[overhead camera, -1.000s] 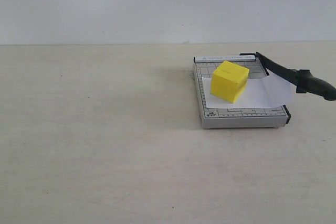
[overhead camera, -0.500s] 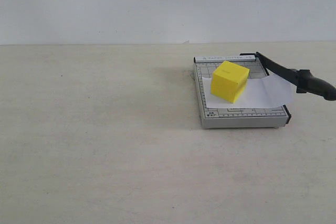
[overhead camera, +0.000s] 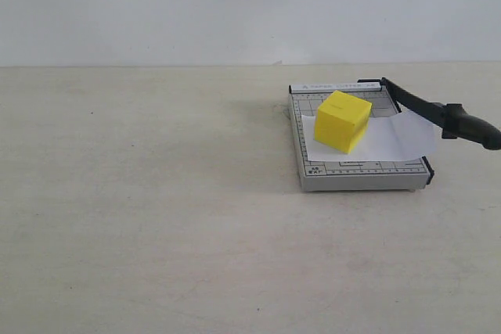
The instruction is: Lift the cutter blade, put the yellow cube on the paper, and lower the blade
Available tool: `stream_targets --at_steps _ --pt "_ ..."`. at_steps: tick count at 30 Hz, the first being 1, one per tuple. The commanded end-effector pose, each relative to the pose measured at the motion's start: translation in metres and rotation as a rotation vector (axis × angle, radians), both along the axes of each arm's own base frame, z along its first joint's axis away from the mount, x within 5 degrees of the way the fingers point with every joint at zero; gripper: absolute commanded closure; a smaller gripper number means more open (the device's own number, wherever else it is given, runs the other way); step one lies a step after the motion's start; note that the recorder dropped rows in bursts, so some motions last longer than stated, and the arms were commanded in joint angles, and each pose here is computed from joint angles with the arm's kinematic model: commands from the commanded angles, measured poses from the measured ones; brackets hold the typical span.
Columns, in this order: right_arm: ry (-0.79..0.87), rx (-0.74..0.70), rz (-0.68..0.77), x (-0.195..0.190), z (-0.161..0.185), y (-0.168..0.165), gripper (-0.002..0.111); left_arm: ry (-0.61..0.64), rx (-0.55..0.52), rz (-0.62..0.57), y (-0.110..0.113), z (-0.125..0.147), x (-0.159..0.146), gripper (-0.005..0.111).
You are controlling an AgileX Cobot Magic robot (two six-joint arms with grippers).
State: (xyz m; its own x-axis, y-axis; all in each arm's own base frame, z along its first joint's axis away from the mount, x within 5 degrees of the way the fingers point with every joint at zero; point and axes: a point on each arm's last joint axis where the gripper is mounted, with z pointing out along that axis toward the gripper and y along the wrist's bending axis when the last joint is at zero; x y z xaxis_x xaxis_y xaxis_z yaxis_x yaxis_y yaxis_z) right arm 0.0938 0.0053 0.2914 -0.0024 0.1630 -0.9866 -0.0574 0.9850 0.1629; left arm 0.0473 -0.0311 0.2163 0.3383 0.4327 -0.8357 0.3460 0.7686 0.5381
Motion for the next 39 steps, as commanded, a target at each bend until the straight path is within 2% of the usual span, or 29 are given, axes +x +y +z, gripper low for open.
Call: stream_targets --at_steps 1,8,14,16,17,19,21,25,28,30,35,37,39 --pt "0.0 -0.006 0.001 0.0 -0.001 0.0 0.109 -0.006 0.01 0.051 0.002 -0.001 0.001 0.102" --pt "0.0 -0.006 0.001 0.0 -0.001 0.0 0.109 -0.006 0.01 0.123 0.006 -0.001 0.003 0.102" --pt "0.0 -0.006 0.001 0.0 -0.001 0.0 0.109 -0.01 0.023 0.12 0.005 -0.001 0.003 0.102" --pt "0.0 -0.006 0.001 0.0 -0.001 0.0 0.109 -0.055 0.179 0.118 0.004 -0.003 0.003 0.102" --pt "0.0 -0.006 0.001 0.0 -0.001 0.0 0.109 -0.06 0.221 0.086 0.001 -0.005 0.002 0.102" --pt "0.0 -0.006 0.001 0.0 -0.001 0.0 0.109 -0.027 0.273 0.022 -0.004 -0.011 -0.001 0.102" --pt "0.0 -0.006 0.001 0.0 -0.001 0.0 0.109 0.06 0.315 -0.005 -0.005 -0.02 -0.002 0.102" --pt "-0.008 0.003 -0.038 0.0 0.0 -0.003 0.109 0.234 0.232 0.095 0.005 -0.029 0.001 0.102" --pt "-0.017 0.027 -0.084 0.0 0.001 -0.008 0.109 0.254 0.21 0.211 0.014 -0.029 0.005 0.102" --pt "-0.015 0.029 -0.073 0.0 0.001 -0.007 0.109 0.295 0.111 0.27 0.019 -0.029 0.006 0.102" --pt "-0.005 0.005 -0.023 0.0 0.0 -0.002 0.108 0.266 0.181 0.272 0.02 -0.029 0.006 0.102" --pt "0.007 -0.047 0.03 0.0 -0.001 0.003 0.101 0.265 0.18 0.272 0.02 -0.029 0.006 0.102" --pt "0.036 -0.048 0.064 0.005 -0.002 0.006 0.083 0.262 0.179 0.272 0.02 -0.029 0.006 0.102"
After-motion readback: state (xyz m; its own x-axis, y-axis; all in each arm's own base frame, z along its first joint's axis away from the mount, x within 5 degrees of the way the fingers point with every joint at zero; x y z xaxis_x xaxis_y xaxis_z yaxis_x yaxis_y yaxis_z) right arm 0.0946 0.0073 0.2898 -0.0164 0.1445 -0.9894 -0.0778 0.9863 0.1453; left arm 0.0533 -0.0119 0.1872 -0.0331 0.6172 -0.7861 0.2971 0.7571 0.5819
